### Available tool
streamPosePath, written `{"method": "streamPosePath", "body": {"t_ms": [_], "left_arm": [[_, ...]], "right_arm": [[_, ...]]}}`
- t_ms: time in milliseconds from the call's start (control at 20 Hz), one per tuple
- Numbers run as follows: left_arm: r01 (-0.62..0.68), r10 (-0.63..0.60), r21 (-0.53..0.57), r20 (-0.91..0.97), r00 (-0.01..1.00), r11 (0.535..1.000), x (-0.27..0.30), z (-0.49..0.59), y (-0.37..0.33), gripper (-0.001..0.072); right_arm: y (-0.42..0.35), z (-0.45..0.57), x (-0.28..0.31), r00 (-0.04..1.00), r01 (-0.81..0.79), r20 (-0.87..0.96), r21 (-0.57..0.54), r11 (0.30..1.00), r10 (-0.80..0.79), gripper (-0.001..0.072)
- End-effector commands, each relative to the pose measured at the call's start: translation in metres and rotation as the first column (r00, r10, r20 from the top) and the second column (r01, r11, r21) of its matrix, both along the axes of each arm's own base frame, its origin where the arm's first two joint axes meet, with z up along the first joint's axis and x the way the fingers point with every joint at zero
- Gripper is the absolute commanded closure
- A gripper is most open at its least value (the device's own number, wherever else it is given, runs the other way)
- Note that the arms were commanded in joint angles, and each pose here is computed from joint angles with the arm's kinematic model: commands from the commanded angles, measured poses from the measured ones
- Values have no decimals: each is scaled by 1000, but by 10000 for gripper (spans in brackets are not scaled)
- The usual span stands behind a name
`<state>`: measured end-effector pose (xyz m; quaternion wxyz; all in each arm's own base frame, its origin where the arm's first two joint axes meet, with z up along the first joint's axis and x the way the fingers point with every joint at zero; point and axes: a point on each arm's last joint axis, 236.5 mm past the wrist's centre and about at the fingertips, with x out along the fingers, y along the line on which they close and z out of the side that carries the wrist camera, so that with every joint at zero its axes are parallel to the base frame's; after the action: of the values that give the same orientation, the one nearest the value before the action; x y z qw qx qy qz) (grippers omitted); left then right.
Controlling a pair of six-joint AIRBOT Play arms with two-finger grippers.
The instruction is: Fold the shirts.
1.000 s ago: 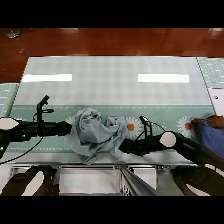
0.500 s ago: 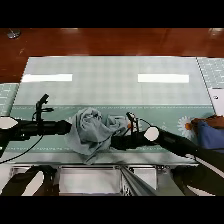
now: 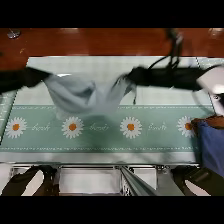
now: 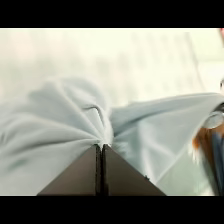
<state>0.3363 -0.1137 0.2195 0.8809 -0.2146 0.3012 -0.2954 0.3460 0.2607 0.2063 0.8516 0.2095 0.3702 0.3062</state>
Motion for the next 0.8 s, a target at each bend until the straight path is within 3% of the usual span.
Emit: {"method": "streamPosePath", "body": {"t_ms": [0, 150, 400, 500, 750], "left_arm": [[-77, 72, 7, 276, 958, 997, -3, 133, 8, 683], [-206, 144, 88, 459, 877, 975, -34, 212, 27, 684], [-416, 201, 254, 590, 782, 873, -107, 251, 53, 683], [-416, 186, 304, 569, 801, 857, -127, 237, 52, 683], [-274, 115, 347, 413, 903, 897, -124, 166, 35, 683]], "right_arm": [[-66, 143, -12, 948, 105, 312, -96, 990, -70, 696], [-96, 227, -69, 877, 122, 479, -130, 984, -45, 696], [-148, 249, -157, 844, 186, 534, -200, 962, -52, 696], [-165, 227, -178, 879, 198, 474, -270, 942, -49, 695], [-178, 141, -194, 979, 141, 192, -398, 907, -68, 695]]}}
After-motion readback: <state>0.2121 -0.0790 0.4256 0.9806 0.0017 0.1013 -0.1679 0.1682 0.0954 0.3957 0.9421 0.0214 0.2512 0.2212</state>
